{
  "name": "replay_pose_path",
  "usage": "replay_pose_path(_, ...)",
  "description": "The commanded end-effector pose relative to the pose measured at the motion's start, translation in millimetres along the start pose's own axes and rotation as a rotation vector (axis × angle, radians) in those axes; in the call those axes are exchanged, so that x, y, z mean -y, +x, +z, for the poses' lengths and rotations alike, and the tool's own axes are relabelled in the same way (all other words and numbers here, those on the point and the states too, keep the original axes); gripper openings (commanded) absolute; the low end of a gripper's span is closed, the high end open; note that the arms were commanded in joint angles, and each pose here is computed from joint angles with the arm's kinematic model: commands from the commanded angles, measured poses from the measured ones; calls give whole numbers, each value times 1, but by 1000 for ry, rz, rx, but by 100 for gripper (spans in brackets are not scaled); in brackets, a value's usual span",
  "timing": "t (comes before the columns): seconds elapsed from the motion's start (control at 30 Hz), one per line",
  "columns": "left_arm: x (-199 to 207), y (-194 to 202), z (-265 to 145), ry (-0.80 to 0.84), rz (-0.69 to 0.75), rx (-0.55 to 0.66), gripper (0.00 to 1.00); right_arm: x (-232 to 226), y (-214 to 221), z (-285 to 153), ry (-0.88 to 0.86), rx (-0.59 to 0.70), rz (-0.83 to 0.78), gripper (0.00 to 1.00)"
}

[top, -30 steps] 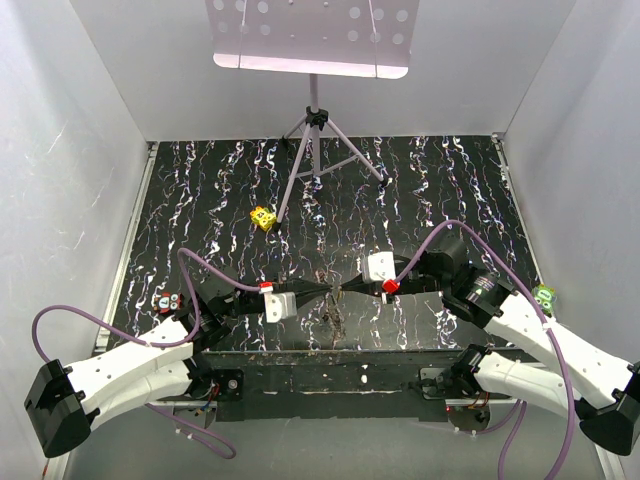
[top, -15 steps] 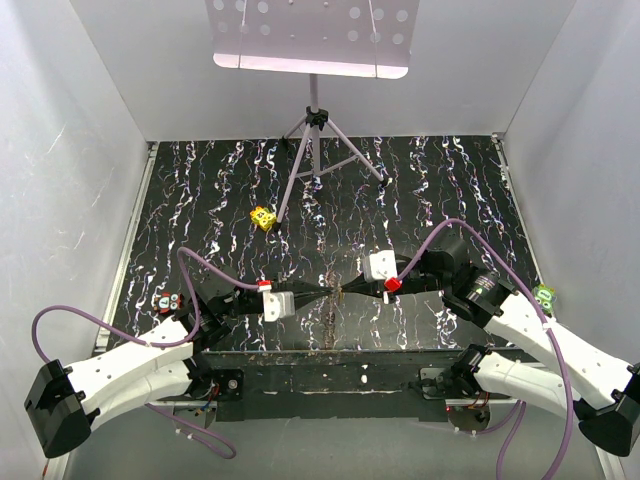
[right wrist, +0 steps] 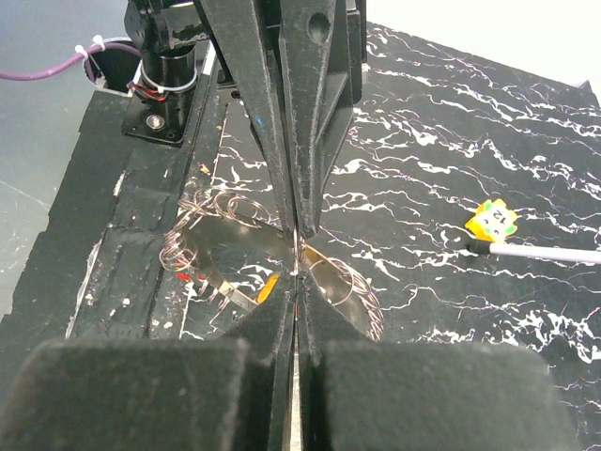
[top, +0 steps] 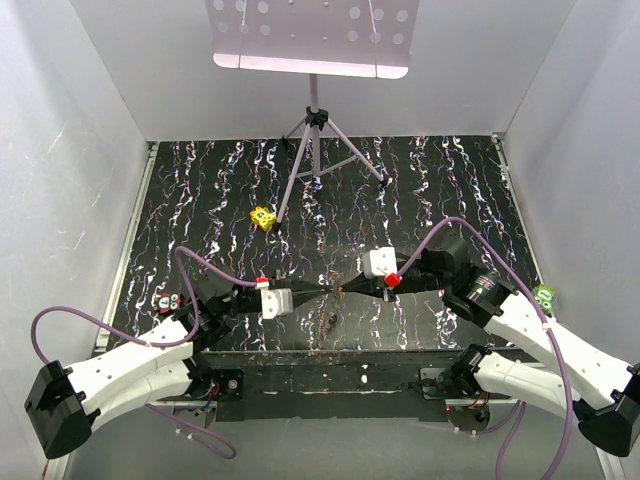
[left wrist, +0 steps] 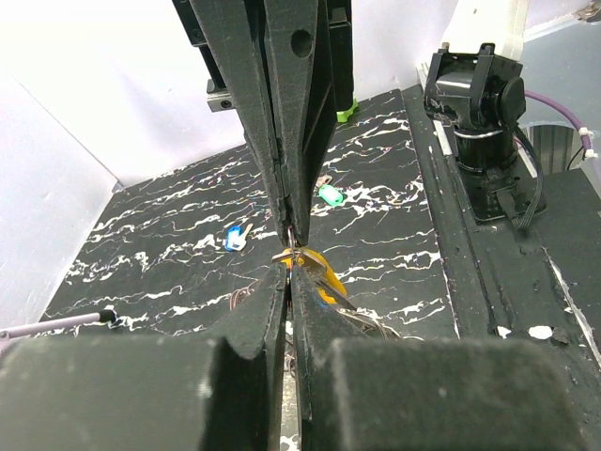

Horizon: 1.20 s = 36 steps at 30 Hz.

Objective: Put the keys on the keyring

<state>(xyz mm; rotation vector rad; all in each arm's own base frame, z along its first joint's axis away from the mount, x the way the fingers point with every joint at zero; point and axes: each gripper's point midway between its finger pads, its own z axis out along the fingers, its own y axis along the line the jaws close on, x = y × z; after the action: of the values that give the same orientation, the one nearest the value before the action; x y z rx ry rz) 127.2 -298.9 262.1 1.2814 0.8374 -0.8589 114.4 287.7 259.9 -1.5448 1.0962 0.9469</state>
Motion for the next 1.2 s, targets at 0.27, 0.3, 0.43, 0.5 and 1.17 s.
replay_pose_path(0.27, -16, -18, 7, -30, 4, 39, 0, 13, -27, -21, 65, 51, 10, 1)
replay_pose_path(0.3, -17, -18, 8, -38, -15, 39, 0, 12, -27, -22, 67, 54, 12, 1)
replay_pose_path(0.43, -27, -26, 9, -84, -114, 91, 0, 11, -30, -28, 79, 61, 16, 1)
replay_pose_path(0.5, -36, -34, 6, -133, -204, 142, 0, 10, -32, -33, 88, 65, 26, 1)
replay_pose_path(1.17, -68, -109, -11, -254, -533, 533, 0, 15, -117, -57, 139, 307, 120, 1)
